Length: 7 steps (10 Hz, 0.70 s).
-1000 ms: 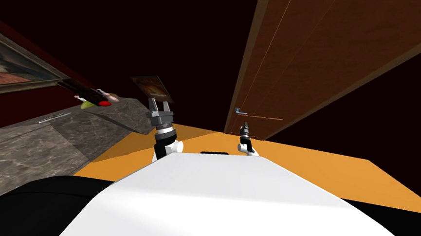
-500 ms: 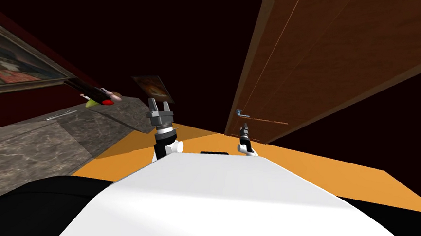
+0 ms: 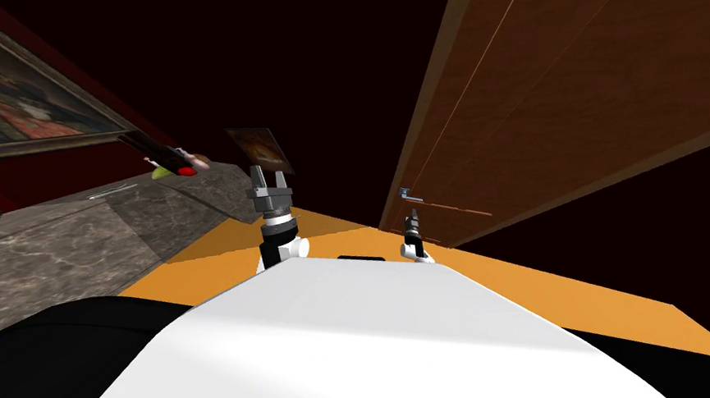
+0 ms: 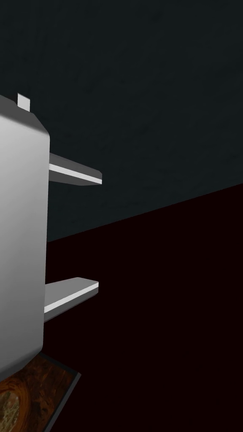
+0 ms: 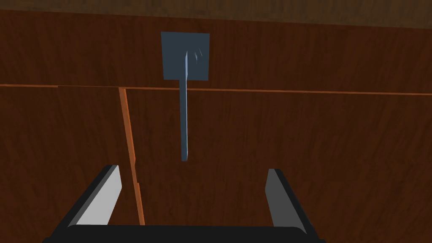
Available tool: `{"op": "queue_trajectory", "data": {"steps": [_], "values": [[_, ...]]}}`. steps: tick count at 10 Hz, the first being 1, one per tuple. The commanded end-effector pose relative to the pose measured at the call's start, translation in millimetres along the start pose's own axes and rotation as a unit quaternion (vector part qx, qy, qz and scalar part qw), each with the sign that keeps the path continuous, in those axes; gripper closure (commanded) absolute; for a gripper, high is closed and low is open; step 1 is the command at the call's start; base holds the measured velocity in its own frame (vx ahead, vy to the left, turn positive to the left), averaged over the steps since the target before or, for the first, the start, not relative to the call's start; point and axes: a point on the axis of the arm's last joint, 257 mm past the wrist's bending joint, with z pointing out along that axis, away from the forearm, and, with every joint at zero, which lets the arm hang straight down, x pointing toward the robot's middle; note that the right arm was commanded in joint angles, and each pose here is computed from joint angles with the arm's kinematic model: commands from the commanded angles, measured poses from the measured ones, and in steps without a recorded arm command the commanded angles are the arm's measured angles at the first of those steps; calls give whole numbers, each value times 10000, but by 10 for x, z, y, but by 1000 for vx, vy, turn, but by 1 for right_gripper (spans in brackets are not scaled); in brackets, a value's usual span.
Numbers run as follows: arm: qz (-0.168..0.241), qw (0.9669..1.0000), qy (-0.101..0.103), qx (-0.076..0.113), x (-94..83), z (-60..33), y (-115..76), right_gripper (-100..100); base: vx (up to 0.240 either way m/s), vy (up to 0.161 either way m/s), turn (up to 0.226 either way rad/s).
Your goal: Pull the door open
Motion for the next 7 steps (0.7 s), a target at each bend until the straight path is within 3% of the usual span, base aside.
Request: {"op": "queue_trajectory", "data": {"steps": [1,4,5,7], "values": [[-25,10000,-34,60,-20,-5,-53,-100,85,-48,81],[-38,9999,-54,98,-28,-14,-88,-100,54,-41,52],[-39,9998,-163,113,-255,-56,-109,-100,128,26,115],[-39,9996,-252,121,-444,-93,-120,-100,193,23,129]]}}
